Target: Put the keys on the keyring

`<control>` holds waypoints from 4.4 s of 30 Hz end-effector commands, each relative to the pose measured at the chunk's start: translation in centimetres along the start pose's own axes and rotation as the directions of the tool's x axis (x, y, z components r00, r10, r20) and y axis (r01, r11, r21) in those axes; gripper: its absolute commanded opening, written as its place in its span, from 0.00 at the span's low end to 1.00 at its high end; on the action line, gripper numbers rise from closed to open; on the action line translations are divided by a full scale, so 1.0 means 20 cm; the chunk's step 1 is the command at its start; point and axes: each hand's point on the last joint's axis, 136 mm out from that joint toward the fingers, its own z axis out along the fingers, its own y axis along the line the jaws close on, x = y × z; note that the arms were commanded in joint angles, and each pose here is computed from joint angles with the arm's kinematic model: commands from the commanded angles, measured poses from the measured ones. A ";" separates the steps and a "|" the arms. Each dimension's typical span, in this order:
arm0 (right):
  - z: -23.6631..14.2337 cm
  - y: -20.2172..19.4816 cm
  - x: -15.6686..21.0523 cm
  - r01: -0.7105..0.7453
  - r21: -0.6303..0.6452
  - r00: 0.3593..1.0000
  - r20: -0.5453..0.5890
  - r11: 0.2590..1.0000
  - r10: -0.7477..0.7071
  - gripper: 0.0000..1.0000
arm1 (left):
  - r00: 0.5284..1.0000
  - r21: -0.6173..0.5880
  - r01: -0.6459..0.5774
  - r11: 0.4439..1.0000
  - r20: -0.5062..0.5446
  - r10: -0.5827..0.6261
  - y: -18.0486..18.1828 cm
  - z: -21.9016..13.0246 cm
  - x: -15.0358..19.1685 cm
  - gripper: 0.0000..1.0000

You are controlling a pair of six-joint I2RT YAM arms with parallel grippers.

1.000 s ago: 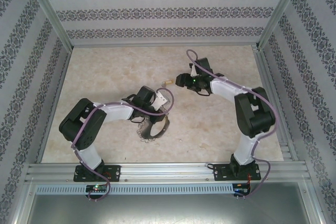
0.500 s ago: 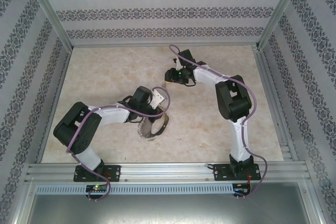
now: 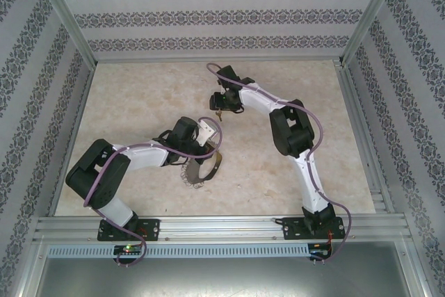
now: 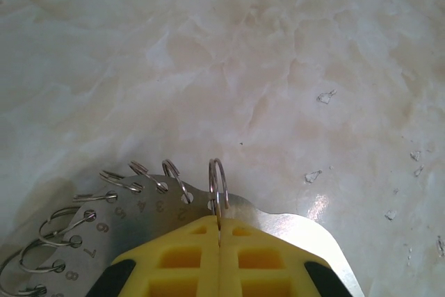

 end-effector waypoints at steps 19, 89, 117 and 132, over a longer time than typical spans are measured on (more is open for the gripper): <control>0.00 -0.09 0.09 -0.004 0.191 1.000 -0.015 0.982 0.007 0.19 | 0.996 0.014 0.005 1.000 0.090 -0.006 0.00 -0.02 -0.10 0.00; -0.22 -0.32 0.29 -0.283 -0.030 0.958 -0.055 0.959 0.281 0.32 | 0.995 0.062 -0.022 0.998 0.102 0.015 -0.04 0.00 -0.15 0.00; -0.13 -0.31 0.33 -0.255 -0.026 0.964 -0.079 0.967 0.252 0.03 | 0.995 0.070 -0.015 0.997 0.099 0.008 -0.04 0.02 -0.14 0.00; -0.63 -0.32 0.40 -0.016 -0.281 0.992 0.119 0.960 0.051 0.00 | 0.993 0.083 -0.031 0.996 0.113 0.022 -0.06 0.00 -0.20 0.00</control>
